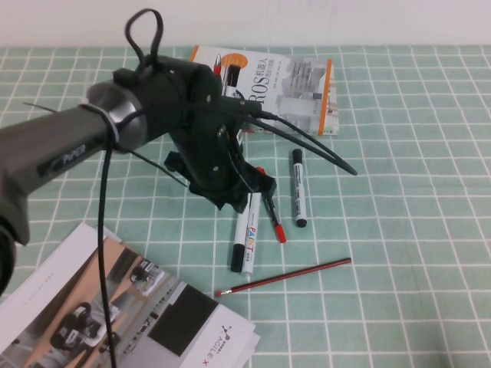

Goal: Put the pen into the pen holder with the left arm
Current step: Pick up the pen on the table

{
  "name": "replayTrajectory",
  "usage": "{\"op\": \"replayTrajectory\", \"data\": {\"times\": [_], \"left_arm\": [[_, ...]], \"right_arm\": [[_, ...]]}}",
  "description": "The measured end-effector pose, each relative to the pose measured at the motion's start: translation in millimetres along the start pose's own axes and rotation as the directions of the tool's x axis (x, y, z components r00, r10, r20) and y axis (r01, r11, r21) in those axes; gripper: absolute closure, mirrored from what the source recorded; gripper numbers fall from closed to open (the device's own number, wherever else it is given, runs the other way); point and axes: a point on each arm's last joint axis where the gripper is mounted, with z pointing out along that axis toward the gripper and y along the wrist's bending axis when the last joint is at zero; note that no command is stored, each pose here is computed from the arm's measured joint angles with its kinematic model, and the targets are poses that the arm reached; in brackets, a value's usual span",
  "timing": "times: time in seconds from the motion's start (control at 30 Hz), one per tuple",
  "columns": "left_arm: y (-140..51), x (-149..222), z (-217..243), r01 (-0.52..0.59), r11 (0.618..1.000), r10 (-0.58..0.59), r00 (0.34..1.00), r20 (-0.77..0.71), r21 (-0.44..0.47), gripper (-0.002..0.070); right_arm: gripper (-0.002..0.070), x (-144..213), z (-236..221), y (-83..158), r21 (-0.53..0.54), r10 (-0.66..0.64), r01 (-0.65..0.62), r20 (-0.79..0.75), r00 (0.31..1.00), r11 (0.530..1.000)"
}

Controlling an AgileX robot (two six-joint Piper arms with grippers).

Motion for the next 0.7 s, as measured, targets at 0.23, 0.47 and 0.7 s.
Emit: {"op": "replayTrajectory", "data": {"times": [0.23,0.47,0.7], "left_arm": [[1.1,1,16,0.062,0.998,-0.063,0.997,-0.035,-0.005,0.0368],[3.0,1,27,0.062,0.998,-0.063,0.997,-0.042,-0.018,0.0365],[3.4,-1,33,0.063,0.998,-0.063,0.998,-0.031,-0.019,0.0366]], "right_arm": [[0.0696,0,0,0,0.0,0.0,0.0,0.0,1.0,1.0],[0.0696,0,0,0,0.0,0.0,0.0,0.0,1.0,1.0],[0.0696,0,0,0,0.0,0.0,0.0,0.0,1.0,1.0]]}}
